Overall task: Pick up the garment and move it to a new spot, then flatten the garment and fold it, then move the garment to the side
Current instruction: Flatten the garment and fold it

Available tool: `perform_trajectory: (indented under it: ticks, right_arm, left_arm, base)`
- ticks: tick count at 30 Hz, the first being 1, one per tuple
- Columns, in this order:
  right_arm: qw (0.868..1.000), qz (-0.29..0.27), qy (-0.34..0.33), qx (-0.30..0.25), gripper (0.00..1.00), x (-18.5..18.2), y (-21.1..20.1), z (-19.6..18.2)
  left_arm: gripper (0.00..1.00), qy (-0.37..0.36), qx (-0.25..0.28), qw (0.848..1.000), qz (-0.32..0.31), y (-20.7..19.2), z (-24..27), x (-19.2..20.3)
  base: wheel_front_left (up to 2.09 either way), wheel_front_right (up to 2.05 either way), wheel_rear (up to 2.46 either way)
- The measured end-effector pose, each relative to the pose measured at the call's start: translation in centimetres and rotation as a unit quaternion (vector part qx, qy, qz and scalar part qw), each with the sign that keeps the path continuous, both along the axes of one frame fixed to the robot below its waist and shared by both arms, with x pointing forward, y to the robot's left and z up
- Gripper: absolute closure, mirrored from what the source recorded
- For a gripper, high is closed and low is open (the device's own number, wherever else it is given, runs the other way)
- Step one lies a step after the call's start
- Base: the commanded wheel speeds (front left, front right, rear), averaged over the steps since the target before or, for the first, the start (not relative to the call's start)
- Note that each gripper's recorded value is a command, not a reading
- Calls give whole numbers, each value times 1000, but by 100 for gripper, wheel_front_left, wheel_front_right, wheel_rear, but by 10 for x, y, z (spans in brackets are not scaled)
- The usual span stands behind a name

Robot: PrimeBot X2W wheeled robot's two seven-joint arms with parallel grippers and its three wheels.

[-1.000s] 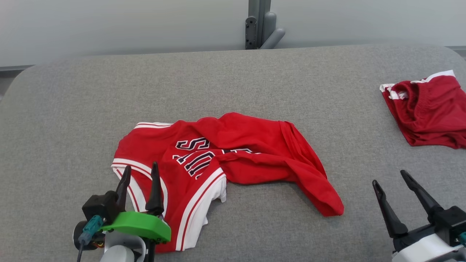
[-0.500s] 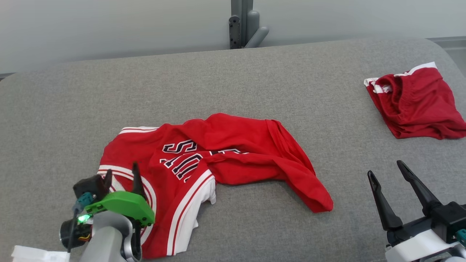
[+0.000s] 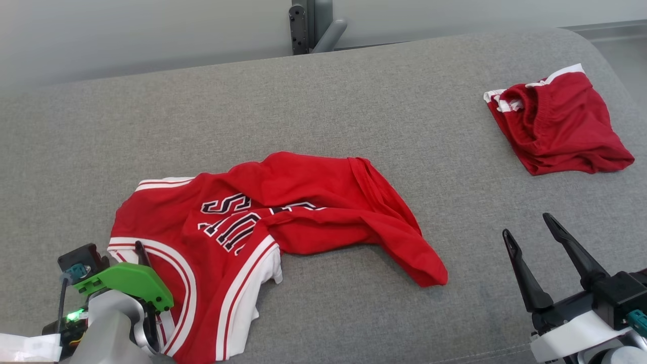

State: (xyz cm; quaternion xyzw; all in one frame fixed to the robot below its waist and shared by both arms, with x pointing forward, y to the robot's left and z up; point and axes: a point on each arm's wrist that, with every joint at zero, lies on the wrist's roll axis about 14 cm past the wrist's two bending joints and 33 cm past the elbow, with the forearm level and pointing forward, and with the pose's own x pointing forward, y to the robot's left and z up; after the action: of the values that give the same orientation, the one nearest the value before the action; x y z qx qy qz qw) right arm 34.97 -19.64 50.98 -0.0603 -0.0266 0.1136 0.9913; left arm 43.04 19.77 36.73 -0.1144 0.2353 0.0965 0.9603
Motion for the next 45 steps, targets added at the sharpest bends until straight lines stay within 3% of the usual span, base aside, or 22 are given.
perform_trajectory:
  ticks: [5, 6, 7, 13, 18, 32, 38, 45]
  right_arm:
    - [1000, -3, 3, -5, 0, -1, -4, -1]
    - [1000, -3, 3, -6, 0, -1, -4, -2]
    - [1000, -3, 3, -7, 0, 0, -3, -1]
    - [1000, -4, -9, -10, 0, 4, -3, 5]
    - [999, -25, -27, -9, 0, 9, -9, 14]
    - [998, -50, -48, 15, 0, 25, -9, 23]
    - [998, -46, -36, 20, 0, 35, -4, 14]
    - [998, -51, -23, 20, 0, 45, -4, 4]
  left_arm:
    - [0, 17, -8, 1000, -6, -2, -8, 4]
    - [57, 17, -11, 1000, -12, -4, -9, 6]
    - [100, 17, -13, 1000, -16, -6, -9, 7]
    - [100, -3, -13, 999, -44, -18, -1, 19]
    - [100, -81, 2, 994, -67, -24, 41, 52]
    - [100, -302, 72, 943, -119, -53, 178, 121]
    - [100, -318, 64, 938, -125, -75, 186, 148]
    - [100, -280, 56, 948, -142, -102, 149, 170]
  base:
    - [0, 0, 0]
    - [0, 0, 0]
    - [0, 0, 0]
    - [0, 0, 0]
    - [0, 0, 0]
    - [0, 0, 0]
    - [0, 0, 0]
    - [0, 0, 0]
